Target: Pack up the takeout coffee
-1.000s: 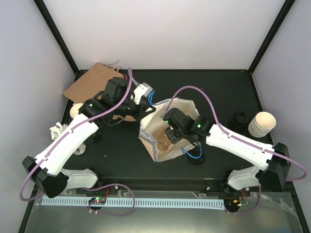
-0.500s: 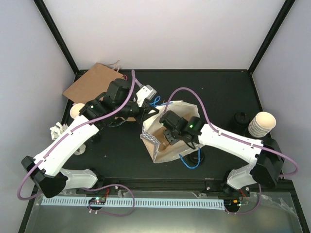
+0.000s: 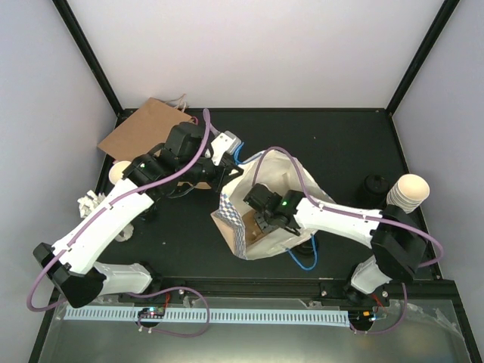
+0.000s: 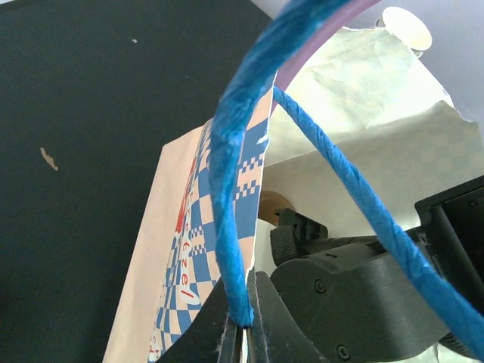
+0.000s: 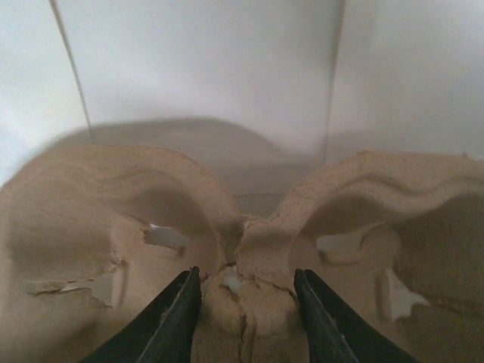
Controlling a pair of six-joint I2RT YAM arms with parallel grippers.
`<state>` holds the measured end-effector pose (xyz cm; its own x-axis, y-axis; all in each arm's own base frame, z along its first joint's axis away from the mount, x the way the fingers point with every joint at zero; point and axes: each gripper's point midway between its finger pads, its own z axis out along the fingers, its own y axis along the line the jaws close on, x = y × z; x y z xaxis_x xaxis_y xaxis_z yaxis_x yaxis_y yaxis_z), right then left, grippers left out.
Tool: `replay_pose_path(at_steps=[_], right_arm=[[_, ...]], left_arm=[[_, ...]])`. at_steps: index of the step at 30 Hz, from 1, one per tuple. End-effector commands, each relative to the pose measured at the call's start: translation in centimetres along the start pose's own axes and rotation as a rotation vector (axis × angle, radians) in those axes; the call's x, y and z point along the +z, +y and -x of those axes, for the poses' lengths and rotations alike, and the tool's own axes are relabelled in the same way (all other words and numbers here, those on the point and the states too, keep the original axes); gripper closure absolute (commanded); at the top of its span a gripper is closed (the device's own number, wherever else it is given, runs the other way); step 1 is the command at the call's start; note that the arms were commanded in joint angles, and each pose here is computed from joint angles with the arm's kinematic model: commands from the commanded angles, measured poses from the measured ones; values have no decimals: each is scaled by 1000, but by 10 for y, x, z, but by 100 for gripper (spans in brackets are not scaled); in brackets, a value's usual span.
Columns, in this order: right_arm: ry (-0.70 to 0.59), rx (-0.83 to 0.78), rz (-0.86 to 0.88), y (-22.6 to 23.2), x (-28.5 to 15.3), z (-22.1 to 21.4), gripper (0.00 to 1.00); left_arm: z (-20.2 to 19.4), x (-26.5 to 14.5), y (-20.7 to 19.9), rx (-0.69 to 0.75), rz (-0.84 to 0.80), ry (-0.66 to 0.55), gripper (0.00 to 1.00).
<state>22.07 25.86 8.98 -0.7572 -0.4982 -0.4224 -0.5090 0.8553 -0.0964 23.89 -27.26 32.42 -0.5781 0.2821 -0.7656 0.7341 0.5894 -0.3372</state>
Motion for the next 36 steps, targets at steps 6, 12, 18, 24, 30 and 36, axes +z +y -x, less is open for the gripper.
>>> replay_pose_path(at_steps=[6,12,18,24,30,36], right_arm=[[92,-29,-25,5,25,-14,62],[96,-36,-15,5,13,-10,8],[40,-57,-2,2,-28,10,0],[-53,-131,-8,5,-78,35,0],[-166,-182,18,4,-113,53,6],[-227,-397,28,18,-119,36,26]], left_arm=[[14,-1,-1,-9,2,-22,98],[14,-4,-3,21,-6,-27,98],[16,-8,-4,67,3,-40,98],[16,-7,-5,114,-6,-40,98],[19,-13,-5,153,14,-33,99],[19,-24,-10,213,21,-36,98]])
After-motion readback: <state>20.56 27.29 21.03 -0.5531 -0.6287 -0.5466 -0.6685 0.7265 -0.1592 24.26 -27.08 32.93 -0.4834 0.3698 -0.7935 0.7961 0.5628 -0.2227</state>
